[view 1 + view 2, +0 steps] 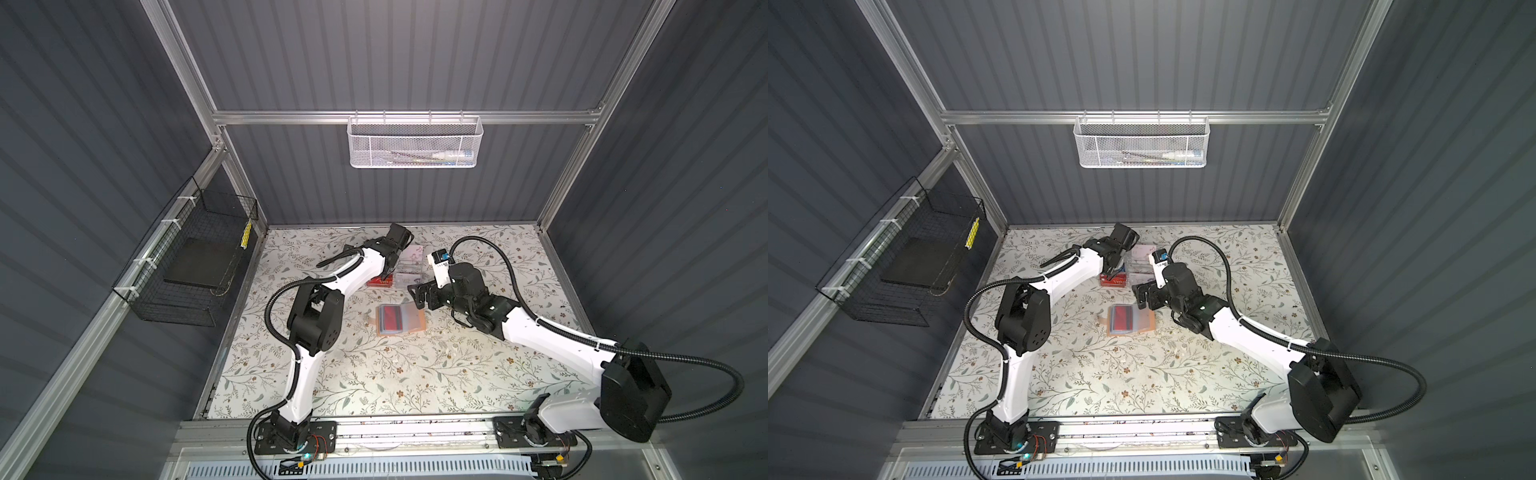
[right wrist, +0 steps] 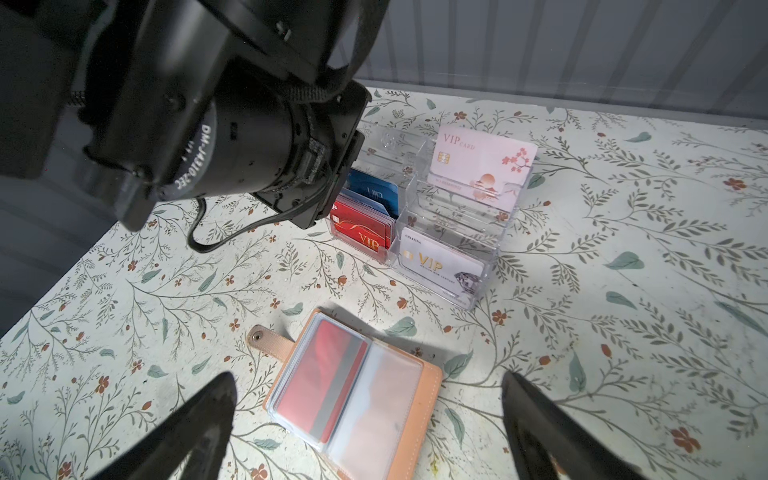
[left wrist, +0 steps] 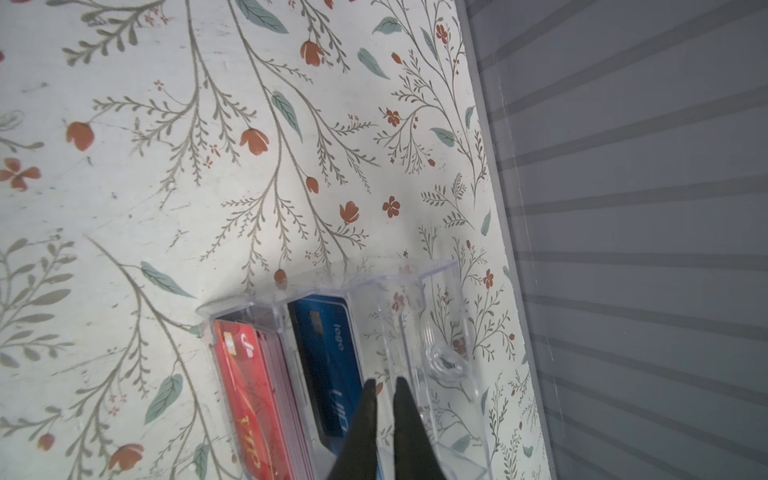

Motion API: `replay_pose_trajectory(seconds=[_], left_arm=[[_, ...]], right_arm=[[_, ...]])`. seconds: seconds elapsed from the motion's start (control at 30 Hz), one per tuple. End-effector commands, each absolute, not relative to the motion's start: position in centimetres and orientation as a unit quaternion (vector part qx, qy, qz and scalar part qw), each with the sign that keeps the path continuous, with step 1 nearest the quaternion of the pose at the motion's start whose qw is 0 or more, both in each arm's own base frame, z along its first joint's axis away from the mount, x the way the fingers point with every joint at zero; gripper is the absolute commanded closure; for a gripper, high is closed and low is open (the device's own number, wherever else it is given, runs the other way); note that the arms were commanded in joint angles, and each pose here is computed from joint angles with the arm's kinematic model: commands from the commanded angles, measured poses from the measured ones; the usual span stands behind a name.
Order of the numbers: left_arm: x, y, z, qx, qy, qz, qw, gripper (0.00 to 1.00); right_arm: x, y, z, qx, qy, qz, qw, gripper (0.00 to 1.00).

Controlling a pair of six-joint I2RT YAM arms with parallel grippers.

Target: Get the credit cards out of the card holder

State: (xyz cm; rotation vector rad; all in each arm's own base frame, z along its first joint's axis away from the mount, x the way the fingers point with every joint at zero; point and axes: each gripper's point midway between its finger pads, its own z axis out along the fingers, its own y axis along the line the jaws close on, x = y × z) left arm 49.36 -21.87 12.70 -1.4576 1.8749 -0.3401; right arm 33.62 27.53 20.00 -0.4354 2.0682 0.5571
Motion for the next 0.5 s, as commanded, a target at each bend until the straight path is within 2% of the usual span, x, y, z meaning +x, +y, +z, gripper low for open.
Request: replay_pose_trajectory(seconds=[0.0, 0.1, 0.2, 0.27, 0.33, 0.4, 0.47], left_arm=[[49.2, -21.2, 16.6, -0.529, 0.73, -0.141, 0.409, 0.88], [48.6, -20.3, 18.9, -0.492, 0.737, -0.141, 0.442, 0.86], [47.5, -19.1, 21.5, -0.444, 0.745, -0.138, 0.478, 0.76], [46.6, -18.5, 23.4, -0.402, 0.751, -0.139, 0.505, 0.63], [45.2, -17.5, 23.8, -0.374, 0.761, -0.13, 0.515, 0.42], [43.8, -16.3, 24.5, -0.357, 0.766, -0.121, 0.521, 0.29], [42.4, -15.1, 25.1, -0.339, 0.772, -0.115, 0.525, 0.11]], right_arm=[[33.7, 27.4, 20.4, -0.174, 0.837, 0.229, 0.465, 0.01], [33.7, 27.4, 20.4, -0.174, 0.838, 0.229, 0.464, 0.01], [33.9, 27.3, 20.2, -0.172, 0.839, 0.225, 0.466, 0.01], [34.1, 27.3, 19.9, -0.172, 0.841, 0.218, 0.465, 0.01], [34.3, 27.1, 19.5, -0.171, 0.843, 0.206, 0.466, 0.01], [34.6, 26.9, 19.2, -0.169, 0.848, 0.198, 0.463, 0.01], [34.8, 26.8, 19.1, -0.166, 0.851, 0.189, 0.462, 0.01]])
